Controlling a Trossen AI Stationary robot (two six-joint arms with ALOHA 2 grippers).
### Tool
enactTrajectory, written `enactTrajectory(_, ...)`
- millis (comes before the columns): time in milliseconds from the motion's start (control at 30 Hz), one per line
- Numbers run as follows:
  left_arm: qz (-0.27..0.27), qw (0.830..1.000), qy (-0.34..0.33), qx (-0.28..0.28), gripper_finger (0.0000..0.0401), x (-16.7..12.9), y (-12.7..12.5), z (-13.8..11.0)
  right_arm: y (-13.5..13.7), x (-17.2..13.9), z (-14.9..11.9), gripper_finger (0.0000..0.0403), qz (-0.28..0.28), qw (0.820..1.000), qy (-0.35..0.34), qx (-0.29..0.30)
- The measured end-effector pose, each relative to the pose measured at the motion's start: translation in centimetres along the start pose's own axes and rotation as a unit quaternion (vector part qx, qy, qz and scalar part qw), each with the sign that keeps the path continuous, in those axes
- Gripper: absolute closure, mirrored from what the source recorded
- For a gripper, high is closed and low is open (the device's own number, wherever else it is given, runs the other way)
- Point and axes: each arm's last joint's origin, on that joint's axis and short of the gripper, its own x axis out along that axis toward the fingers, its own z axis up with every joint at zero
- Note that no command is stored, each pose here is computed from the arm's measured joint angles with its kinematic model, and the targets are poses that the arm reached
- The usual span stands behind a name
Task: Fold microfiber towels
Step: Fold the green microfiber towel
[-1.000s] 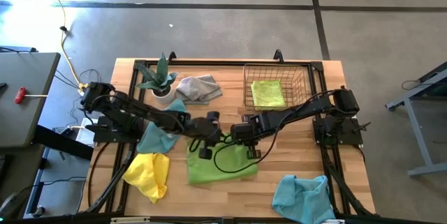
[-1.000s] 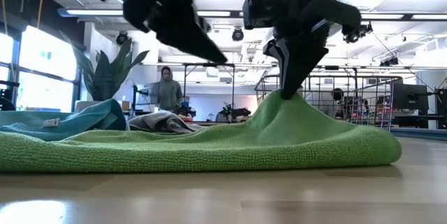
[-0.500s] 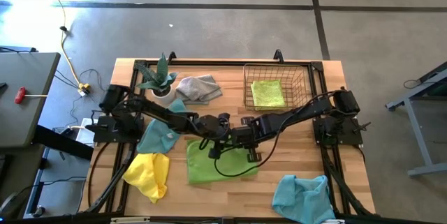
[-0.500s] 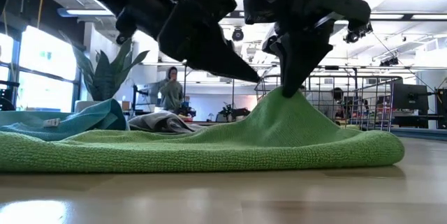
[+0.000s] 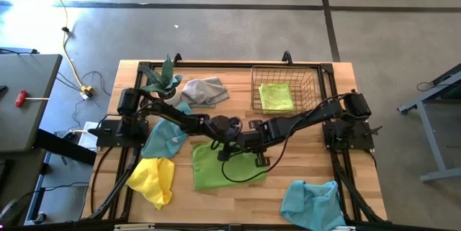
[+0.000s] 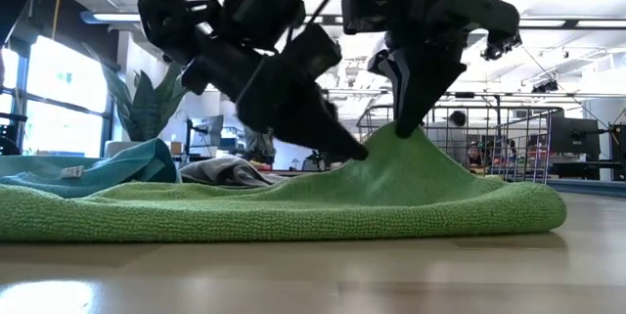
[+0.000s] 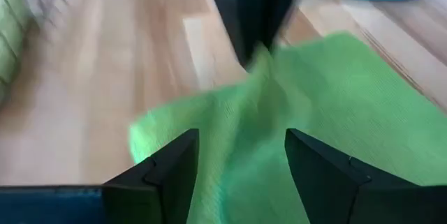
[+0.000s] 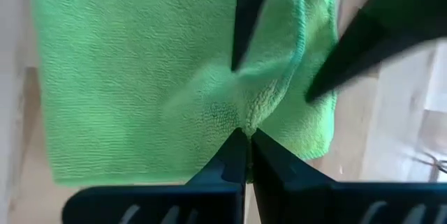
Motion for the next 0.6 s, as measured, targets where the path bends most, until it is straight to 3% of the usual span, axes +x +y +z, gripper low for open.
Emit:
enactTrajectory(333, -0.083, 0.987, 0.123, -0.055, 0.0224, -0.6, -0.9, -2.1, -0.1, 0.0, -0.4, 0.0403, -0.019, 1.000, 0.018, 0.000)
enactTrajectory(600, -0.095, 0.974, 0.192, -0.077, 0.0235, -2.9, -1.4, -1.8, -0.2, 0.0, -0.4, 0.0403, -0.019, 1.000, 0.018, 0.001)
